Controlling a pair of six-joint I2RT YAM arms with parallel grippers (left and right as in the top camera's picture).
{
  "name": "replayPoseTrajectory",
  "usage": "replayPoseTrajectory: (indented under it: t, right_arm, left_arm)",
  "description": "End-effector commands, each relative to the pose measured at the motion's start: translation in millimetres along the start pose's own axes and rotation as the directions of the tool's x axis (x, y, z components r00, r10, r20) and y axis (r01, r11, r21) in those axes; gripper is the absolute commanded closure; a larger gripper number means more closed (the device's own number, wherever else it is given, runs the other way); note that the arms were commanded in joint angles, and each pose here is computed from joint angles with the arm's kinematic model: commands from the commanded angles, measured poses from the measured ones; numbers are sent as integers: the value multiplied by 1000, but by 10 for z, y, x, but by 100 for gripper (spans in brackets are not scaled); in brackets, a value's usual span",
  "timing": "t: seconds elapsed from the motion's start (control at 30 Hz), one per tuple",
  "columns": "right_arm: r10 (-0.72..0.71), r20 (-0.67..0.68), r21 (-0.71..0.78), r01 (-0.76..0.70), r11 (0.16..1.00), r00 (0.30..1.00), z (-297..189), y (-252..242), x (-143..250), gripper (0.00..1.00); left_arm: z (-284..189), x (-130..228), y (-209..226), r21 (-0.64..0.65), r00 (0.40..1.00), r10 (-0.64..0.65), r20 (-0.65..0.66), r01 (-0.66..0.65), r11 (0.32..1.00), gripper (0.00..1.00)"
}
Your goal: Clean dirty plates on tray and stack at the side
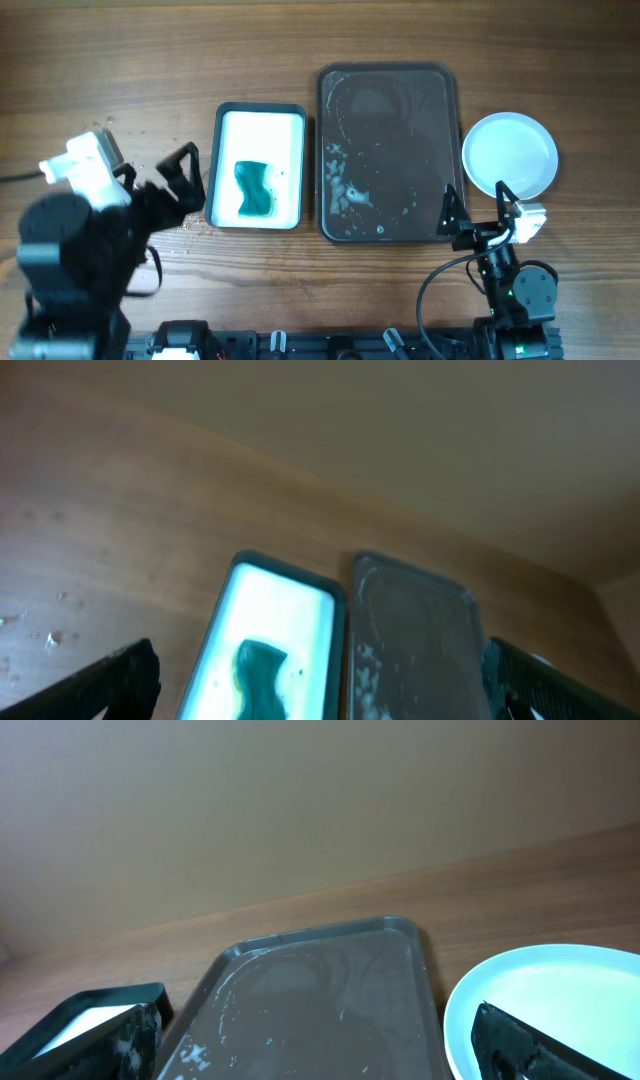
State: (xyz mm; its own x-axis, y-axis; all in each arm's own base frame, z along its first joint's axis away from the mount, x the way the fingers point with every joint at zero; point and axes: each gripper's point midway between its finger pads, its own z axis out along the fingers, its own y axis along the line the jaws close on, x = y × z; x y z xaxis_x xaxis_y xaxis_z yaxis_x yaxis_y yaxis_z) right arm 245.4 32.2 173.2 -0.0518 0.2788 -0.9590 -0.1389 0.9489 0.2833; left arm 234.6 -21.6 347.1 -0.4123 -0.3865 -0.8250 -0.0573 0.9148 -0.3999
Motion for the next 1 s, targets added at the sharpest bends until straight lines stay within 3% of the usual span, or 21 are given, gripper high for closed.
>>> replayPoseTrajectory:
  t: [0.0,0.43,0.63,0.97]
  right_arm:
    - [3,18,14,-4,1000,1000,-8,-27,-33,0]
    - [4,18,14,-4,1000,1000,-8,-27,-33,0]
    - [3,18,14,-4,1000,1000,-8,-27,-33,0]
    - [3,18,14,-4,1000,1000,-8,-27,-33,0]
  left_arm:
    - [104,325,5,80,984,171,58,-175,981,0]
    - [528,1345,293,230,927,202,315,-280,932,0]
    - [816,1648,426,238,932,200,301,-277,931,0]
    - [814,1637,425,237,932,197,305,-274,932,0]
